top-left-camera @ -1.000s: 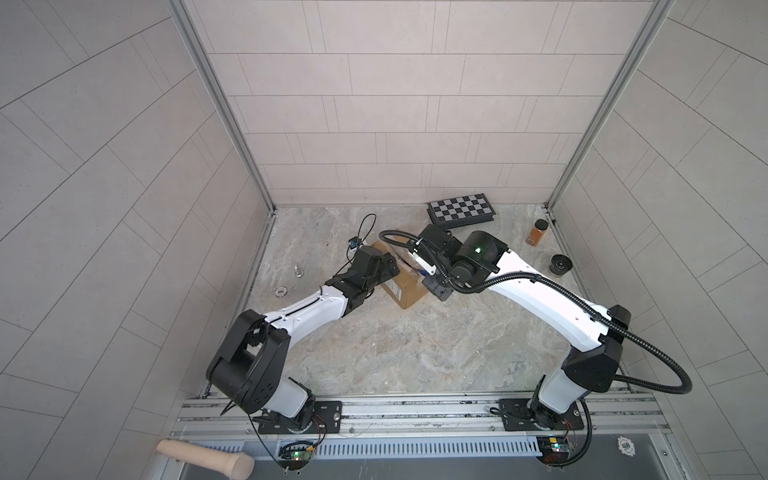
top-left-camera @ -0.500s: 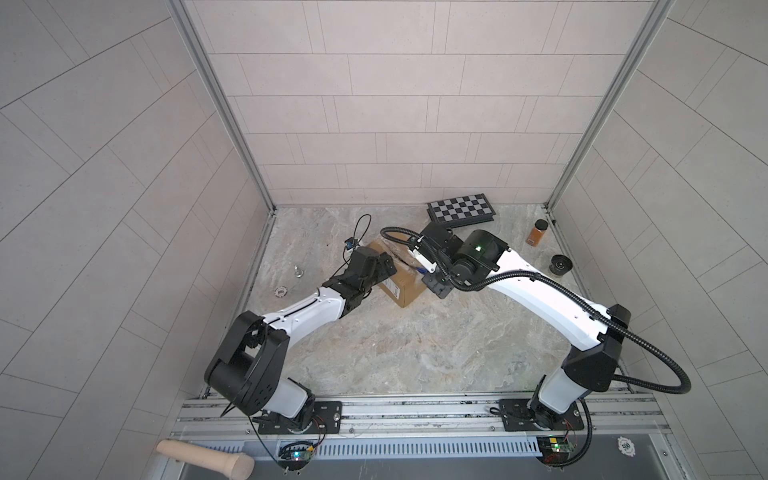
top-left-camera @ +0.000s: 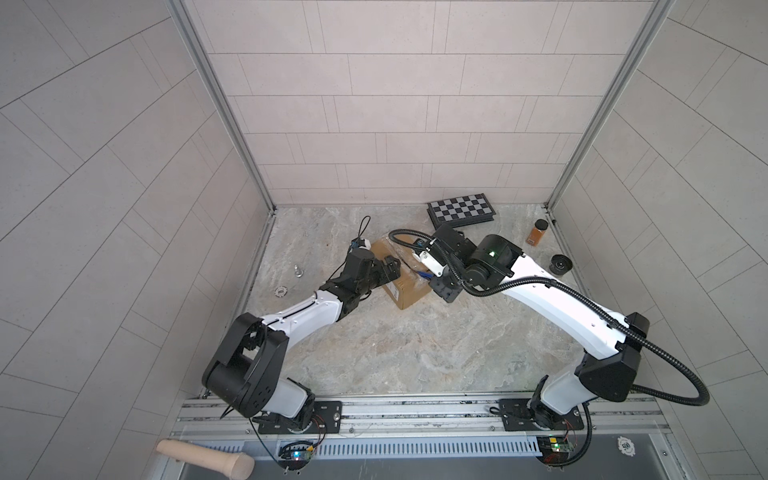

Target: Unpack the express box

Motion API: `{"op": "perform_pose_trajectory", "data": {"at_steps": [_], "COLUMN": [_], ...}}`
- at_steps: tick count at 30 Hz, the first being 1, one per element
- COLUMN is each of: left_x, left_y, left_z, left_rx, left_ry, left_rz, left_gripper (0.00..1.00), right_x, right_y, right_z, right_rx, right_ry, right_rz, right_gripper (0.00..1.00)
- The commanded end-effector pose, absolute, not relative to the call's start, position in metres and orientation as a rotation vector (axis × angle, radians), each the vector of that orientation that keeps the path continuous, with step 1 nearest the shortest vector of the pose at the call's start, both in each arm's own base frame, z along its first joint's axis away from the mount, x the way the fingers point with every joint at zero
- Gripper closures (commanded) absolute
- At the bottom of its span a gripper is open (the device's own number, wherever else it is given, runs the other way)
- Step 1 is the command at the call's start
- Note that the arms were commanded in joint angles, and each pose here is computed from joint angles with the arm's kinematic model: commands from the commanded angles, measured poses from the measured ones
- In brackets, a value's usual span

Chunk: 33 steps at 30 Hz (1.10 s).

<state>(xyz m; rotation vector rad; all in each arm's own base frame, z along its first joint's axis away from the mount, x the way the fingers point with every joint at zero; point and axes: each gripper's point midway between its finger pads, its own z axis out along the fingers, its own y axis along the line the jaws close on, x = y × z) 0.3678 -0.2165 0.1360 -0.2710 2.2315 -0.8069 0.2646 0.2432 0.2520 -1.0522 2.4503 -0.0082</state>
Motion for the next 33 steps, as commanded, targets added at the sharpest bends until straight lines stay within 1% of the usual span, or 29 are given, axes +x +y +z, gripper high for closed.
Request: {"op": "perform_pose_trajectory", "data": {"at_steps": [1,9,17,18,23,33], "left_x": [0.356,0.353,0.349,0.354,0.355,0.355], "left_y": [-0.225,-0.219,-0.195,-0.183,-0.181,-0.181], "left_z": [0.120,0.091,0.072,0.070,0.067,0.067], "left_rx": [-0.192,-0.243,-0.344,-0.386,-0.404,-0.404], "left_ry": [2.301,2.401,2.462,2.456,2.464,2.462], "left_rz": [-0.832,-0.755,-0.586,-0.565,-0.554,-0.557], "left_gripper": [0.03,0.03,0.04,0.04,0.05,0.06], "right_x": [0.260,0.267,0.261,0.260,0.256,0.256], "right_y": [0.255,0.271,0.239,0.236,0.230,0.238], "right_z": [0.241,0.240,0.252,0.253,0.259,0.256], "right_rx": [-1.115,-1.124,-1.095,-1.095,-1.106,-1.108], "right_ry": [2.494,2.493,2.579,2.581,2.576,2.585], "right_rz": [0.028,-0.011,-0.210,-0.219,-0.228,-0.200], "right_gripper": [1.00,1.00,1.00,1.00,1.00,1.00]}}
